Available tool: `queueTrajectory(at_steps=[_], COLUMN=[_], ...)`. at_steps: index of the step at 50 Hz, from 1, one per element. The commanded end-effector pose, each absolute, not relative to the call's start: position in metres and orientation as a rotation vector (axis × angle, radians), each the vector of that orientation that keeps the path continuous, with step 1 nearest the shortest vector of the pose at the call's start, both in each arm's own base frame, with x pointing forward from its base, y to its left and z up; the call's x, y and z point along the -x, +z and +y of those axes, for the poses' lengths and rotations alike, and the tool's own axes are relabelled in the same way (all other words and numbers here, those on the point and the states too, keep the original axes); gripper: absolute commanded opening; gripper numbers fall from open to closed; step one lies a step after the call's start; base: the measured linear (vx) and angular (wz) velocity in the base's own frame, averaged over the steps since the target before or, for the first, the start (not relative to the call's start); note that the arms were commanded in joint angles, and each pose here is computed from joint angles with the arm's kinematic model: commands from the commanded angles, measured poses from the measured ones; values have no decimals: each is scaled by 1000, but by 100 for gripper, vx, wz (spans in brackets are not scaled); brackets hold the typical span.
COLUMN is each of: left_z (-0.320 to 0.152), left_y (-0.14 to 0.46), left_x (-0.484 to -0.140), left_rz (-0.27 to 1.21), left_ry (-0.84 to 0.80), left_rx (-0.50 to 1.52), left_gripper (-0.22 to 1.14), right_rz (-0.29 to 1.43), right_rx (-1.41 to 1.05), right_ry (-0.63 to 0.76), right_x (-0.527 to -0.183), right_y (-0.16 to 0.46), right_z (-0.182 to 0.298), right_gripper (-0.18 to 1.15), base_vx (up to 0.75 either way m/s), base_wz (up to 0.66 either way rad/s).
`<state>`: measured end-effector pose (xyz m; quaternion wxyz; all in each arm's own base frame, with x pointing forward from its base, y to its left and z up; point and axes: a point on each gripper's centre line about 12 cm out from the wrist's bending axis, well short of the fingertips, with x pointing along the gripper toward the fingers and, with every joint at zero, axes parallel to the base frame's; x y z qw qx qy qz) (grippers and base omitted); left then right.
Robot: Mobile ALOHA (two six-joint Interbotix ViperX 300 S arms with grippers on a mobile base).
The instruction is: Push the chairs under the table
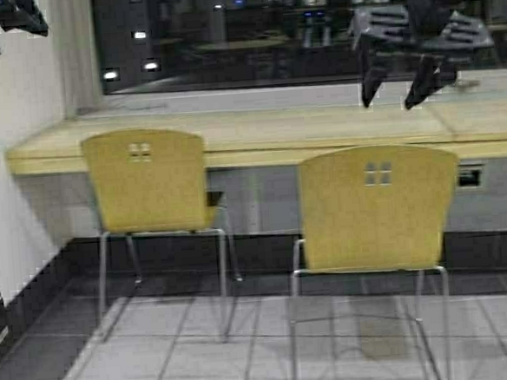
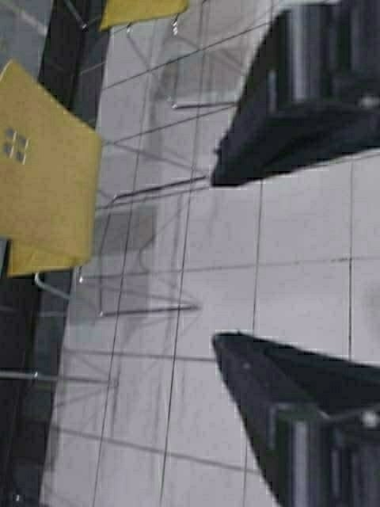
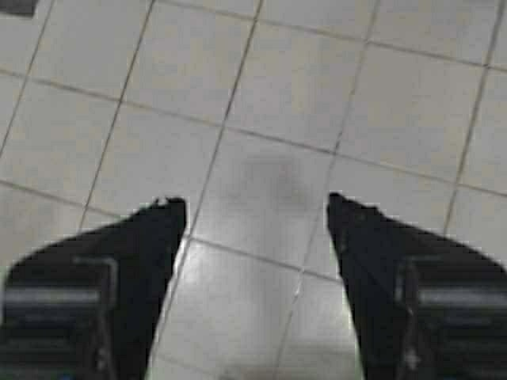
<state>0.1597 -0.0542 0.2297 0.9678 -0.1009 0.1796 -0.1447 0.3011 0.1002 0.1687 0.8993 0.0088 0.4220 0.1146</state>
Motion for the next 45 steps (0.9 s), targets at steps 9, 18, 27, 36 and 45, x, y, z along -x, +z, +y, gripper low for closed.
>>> queueTrajectory(at_steps=[9,18,27,36,45], left_z=[-49,-47,-47,-48,-48], left_y=[232,229,226,227,227], left_x=[-166,-169,-171,-171,-171], left_rz=[350,367,387,386,391], left_ry=[-252,-235,-231,-231,-232], left_rx=[205,207,208,209,217], left_gripper=[91,91,91,91,91], right_rz=[671,656,657,652,668], right_rx=[27,6,-5,-12,-12], right_ry=[272,269,267,266,264], right_x=[-290,-290,-290,-289,-290], right_y=[222,225,224,226,221], right_z=[95,95,95,95,96], right_gripper=[90,90,90,90,90], base_vx=[4,6,10,12,19], base_wz=[-29,-27,-26,-20,-13])
